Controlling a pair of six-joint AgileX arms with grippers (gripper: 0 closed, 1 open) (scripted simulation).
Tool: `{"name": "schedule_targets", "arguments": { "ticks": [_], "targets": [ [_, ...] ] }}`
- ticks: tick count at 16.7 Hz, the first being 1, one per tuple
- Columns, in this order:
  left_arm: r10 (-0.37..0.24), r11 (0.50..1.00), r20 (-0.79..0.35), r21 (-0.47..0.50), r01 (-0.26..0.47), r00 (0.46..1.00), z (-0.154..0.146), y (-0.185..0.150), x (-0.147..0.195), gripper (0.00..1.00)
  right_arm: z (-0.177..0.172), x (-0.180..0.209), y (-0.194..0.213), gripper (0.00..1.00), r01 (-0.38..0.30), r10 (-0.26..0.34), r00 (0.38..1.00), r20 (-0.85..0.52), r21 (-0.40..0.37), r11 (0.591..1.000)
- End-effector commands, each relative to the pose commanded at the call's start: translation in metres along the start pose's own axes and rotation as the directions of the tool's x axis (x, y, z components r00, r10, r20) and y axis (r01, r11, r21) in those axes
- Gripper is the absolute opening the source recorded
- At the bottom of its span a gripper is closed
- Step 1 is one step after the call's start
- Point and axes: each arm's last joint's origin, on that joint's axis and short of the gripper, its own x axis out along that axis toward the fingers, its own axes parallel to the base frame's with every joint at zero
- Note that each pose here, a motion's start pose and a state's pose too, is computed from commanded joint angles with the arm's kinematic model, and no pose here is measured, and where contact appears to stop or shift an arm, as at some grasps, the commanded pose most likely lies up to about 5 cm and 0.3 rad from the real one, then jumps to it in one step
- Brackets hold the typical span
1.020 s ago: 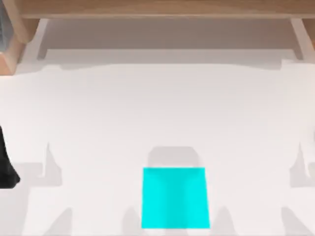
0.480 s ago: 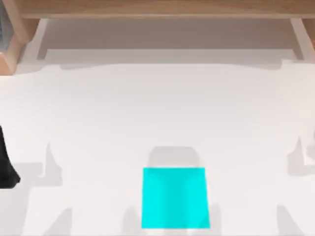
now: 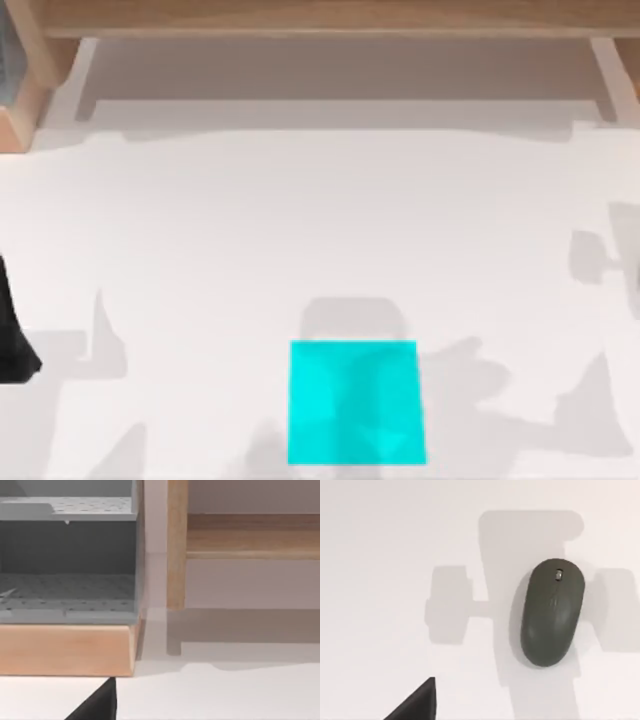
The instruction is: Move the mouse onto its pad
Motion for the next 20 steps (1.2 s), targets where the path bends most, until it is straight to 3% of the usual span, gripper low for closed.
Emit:
{"name": "schedule_targets", "arguments": {
  "ticks": [4,9,13,20],
  "targets": [
    [0.000,1.000,0.000,0.000,0.000,1.000,0.000,0.000,0.000,1.00,0.046,0.046,0.006,1.00,0.085,-0.062,0.957,-0.282,0.069,0.994],
    [0.000,1.000,0.000,0.000,0.000,1.000,0.000,0.000,0.000,1.00,0.078,0.111,0.008,1.00,0.191,-0.108,0.846,-0.521,0.107,0.976],
    [0.000,1.000,0.000,0.000,0.000,1.000,0.000,0.000,0.000,1.00,0.087,0.138,0.007,1.00,0.236,-0.122,0.793,-0.597,0.116,0.965],
    [0.000,1.000,0.000,0.000,0.000,1.000,0.000,0.000,0.000,1.00,0.087,0.142,0.009,1.00,0.237,-0.123,0.787,-0.604,0.112,0.965]
  ]
}}
